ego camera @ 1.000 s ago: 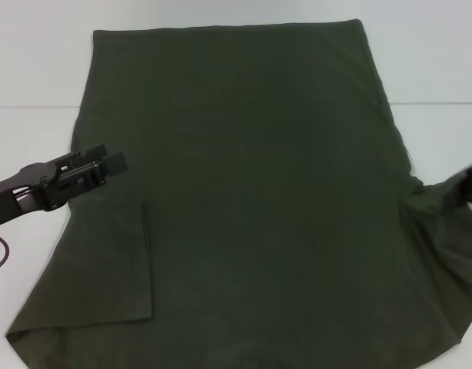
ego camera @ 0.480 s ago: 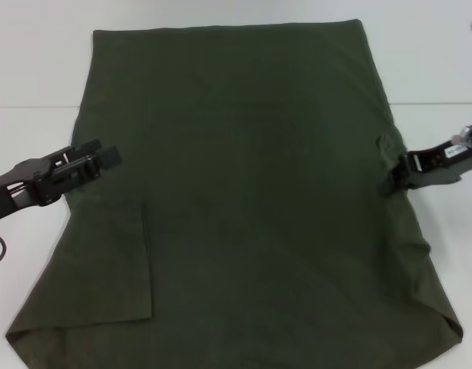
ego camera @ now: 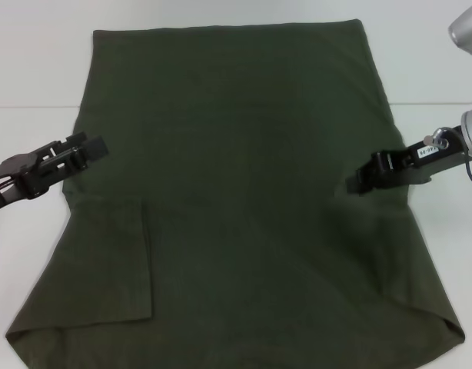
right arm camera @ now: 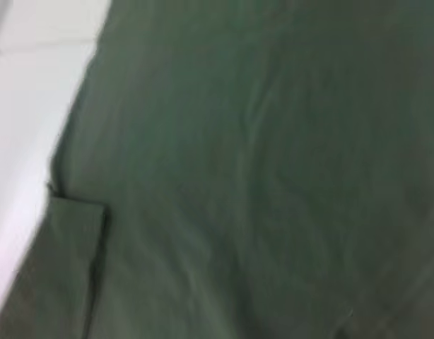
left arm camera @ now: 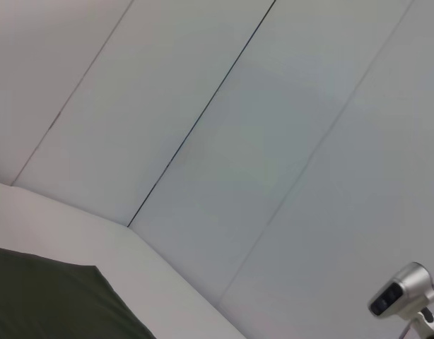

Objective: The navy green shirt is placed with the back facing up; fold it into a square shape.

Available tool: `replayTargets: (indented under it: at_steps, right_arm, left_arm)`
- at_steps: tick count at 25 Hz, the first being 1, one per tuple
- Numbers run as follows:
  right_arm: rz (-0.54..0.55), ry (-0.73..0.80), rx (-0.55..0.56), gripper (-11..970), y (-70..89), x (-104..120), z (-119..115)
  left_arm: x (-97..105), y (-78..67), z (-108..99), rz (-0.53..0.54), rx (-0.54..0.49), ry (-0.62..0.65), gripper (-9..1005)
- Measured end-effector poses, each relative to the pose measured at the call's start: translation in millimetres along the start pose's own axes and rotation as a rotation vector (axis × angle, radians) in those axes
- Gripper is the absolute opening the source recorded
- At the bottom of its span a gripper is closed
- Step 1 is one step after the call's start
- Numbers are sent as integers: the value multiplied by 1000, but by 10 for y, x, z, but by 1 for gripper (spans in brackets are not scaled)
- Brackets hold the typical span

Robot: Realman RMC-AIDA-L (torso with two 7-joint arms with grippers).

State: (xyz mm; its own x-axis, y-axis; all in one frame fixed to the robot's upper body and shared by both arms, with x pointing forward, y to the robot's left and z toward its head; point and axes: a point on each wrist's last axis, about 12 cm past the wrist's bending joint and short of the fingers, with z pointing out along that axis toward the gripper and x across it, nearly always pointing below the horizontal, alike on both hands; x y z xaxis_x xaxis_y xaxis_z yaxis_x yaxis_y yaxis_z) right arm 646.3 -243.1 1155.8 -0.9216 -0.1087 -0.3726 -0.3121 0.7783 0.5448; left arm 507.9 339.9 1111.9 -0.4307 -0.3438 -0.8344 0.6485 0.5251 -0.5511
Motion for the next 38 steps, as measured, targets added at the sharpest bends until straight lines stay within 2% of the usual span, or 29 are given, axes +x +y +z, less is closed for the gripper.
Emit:
replayTargets:
  at_steps: [3, 6, 11, 14, 16, 17, 25, 28, 38]
  right_arm:
    - [17, -39, -84, 178, -6, 22, -33]
    - [33, -79, -157, 188, -47, 62, -126]
    - [53, -80, -182, 436, -141, 89, -333]
    - [49, -74, -180, 558, -152, 72, -415]
    - [44, -72, -176, 640, -148, 59, -430]
    - [42, -71, -174, 681, -147, 57, -431]
    - [22, -75, -167, 768, -126, 33, -405]
    - [20, -74, -168, 768, -117, 29, -398]
    - [33, -71, -167, 768, -146, 71, -386]
  left_arm:
    - [-13, 13, -11, -14, -7, 0, 706]
    - [-82, 46, -74, -122, -20, 19, 705]
    - [-160, 48, -336, -478, -37, 180, 705]
    - [-117, 8, -511, -597, -53, 249, 705]
    - [-44, 30, -673, -683, -129, 281, 705]
    - [-25, 38, -715, -700, -150, 284, 705]
    - [155, 112, -1020, -782, -343, 347, 705]
    - [181, 128, -1079, -785, -392, 371, 705]
    - [291, 270, -1027, -818, -500, 367, 705]
